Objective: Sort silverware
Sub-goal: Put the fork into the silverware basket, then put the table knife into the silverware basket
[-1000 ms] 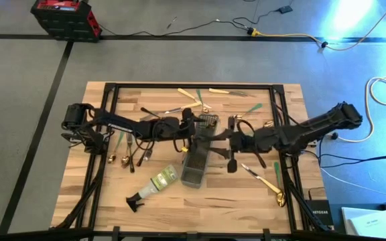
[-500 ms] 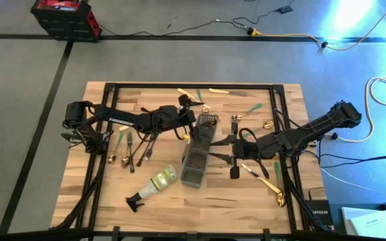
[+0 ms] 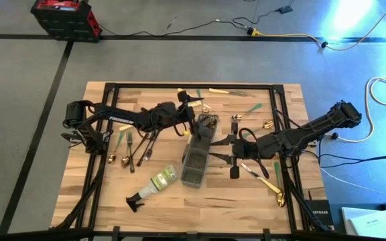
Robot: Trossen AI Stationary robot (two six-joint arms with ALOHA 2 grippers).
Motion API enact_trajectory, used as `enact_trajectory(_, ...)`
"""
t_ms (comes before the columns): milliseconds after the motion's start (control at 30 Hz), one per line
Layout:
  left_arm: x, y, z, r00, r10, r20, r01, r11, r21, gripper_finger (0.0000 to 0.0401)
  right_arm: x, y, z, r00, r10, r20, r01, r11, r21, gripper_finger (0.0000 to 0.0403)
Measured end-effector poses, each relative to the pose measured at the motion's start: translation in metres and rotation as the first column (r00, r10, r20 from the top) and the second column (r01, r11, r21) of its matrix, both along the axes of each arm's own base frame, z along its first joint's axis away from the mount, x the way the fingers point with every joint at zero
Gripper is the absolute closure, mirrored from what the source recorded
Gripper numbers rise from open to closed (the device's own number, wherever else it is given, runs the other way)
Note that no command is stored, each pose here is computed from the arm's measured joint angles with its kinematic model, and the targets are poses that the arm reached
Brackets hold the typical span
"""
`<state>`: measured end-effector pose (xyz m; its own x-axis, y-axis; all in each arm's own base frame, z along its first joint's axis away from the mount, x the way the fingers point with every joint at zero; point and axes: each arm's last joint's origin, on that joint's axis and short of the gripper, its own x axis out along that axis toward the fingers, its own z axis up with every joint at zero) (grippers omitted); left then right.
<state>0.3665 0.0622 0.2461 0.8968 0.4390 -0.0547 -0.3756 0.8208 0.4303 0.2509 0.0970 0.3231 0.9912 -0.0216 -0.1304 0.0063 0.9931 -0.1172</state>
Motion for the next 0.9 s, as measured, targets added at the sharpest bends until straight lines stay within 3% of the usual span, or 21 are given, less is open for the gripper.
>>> enact_trajectory(167,0.001,-0.003,0.006,0.999,-0.009,0.038,0.007,0.998,0.055,0.0044,0.0,0.0,-0.002,1.0,-0.004,-0.02,0.004,1.0,-0.01,0.0281)
enact_trajectory(300,0.001,-0.012,0.015,0.995,0.003,0.095,-0.017,0.99,0.14,0.0044,-0.001,-0.003,-0.008,0.995,-0.07,-0.072,0.066,0.997,-0.049,0.0281)
enact_trajectory(567,-0.022,-0.06,0.045,0.992,0.01,0.128,-0.04,0.971,0.235,0.0045,-0.007,-0.001,-0.009,0.985,-0.148,-0.09,0.139,0.986,-0.094,0.0281)
enact_trajectory(733,-0.062,-0.095,0.053,0.977,-0.067,0.201,0.029,0.982,0.184,0.0045,-0.018,0.001,-0.008,0.974,-0.198,-0.109,0.189,0.978,-0.09,0.0281)
enact_trajectory(900,-0.103,-0.106,0.018,0.949,-0.125,0.289,0.123,0.992,0.025,0.0045,-0.026,0.003,-0.014,0.961,-0.208,-0.183,0.214,0.977,0.013,0.0281)
